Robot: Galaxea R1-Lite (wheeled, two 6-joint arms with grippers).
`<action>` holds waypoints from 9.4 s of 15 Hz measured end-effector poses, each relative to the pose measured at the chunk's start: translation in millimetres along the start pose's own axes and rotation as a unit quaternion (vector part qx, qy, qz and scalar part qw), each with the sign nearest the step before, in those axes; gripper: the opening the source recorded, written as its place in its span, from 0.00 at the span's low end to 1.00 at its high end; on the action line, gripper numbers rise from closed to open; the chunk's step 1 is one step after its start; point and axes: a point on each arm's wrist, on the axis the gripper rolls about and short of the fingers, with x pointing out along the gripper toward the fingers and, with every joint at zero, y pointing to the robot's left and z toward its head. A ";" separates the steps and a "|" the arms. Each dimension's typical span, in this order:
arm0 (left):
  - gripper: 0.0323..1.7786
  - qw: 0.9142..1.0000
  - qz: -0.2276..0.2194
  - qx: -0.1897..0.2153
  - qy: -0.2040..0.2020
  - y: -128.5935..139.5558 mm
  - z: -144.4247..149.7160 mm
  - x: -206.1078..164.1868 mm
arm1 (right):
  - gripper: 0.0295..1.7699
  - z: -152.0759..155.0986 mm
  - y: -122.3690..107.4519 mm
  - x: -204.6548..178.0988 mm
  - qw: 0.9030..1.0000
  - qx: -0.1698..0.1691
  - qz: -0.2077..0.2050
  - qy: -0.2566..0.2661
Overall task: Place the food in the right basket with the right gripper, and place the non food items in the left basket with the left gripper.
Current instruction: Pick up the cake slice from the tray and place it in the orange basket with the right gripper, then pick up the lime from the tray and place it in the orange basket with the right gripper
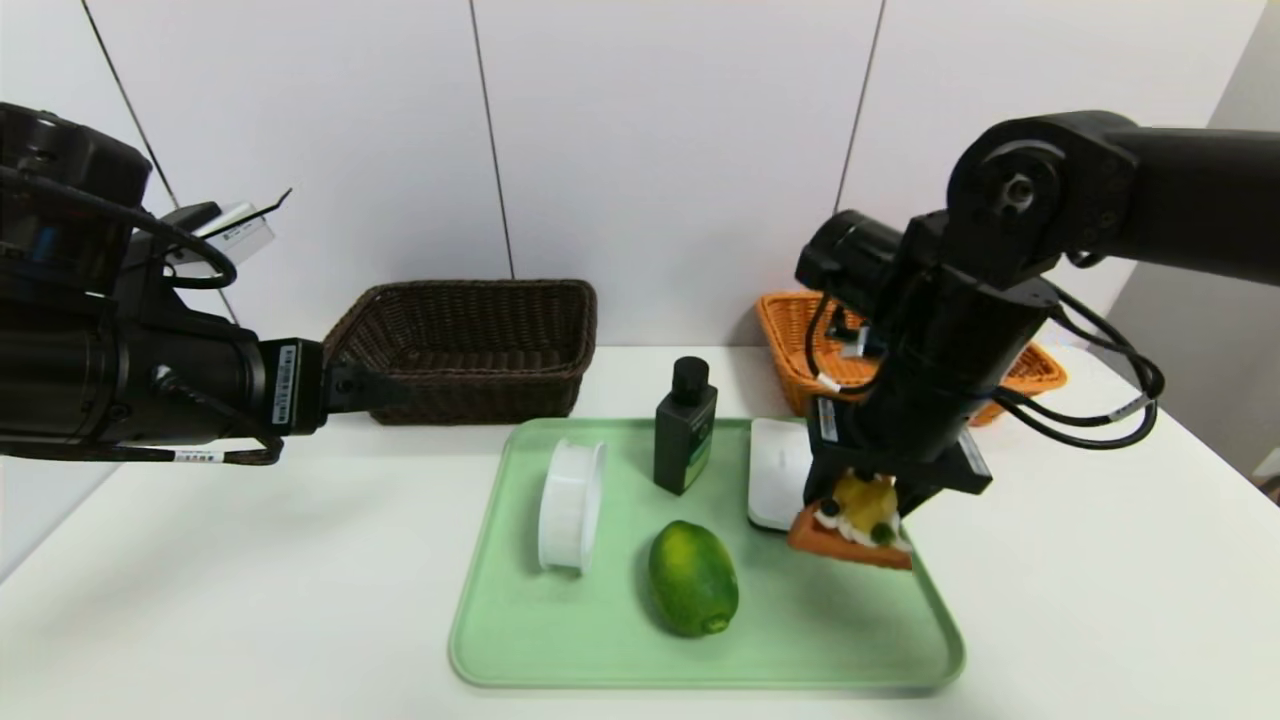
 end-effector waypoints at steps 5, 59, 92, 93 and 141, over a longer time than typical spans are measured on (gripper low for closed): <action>0.95 1.000 0.003 0.001 0.024 2.3 -13.8 4.0 | 0.48 35.4 -14.2 -33.4 0.981 0.062 0.090 -0.160; 0.95 0.998 -0.012 -0.033 0.046 -6.8 -27.5 -57.3 | 0.96 -38.2 43.1 -70.9 0.969 -0.006 0.197 -0.147; 0.95 0.999 -0.017 -0.002 -0.037 -11.2 -10.9 -30.5 | 0.86 -59.0 98.0 75.6 0.985 -0.173 -0.018 -0.007; 0.95 0.999 -0.017 -0.002 -0.036 -11.2 -11.1 -30.5 | 0.75 -58.9 98.1 76.6 0.985 -0.173 -0.019 -0.005; 0.95 0.999 -0.022 -0.031 -0.016 -18.4 0.7 -19.8 | 0.80 175.9 -148.4 32.3 0.923 0.145 0.000 -0.357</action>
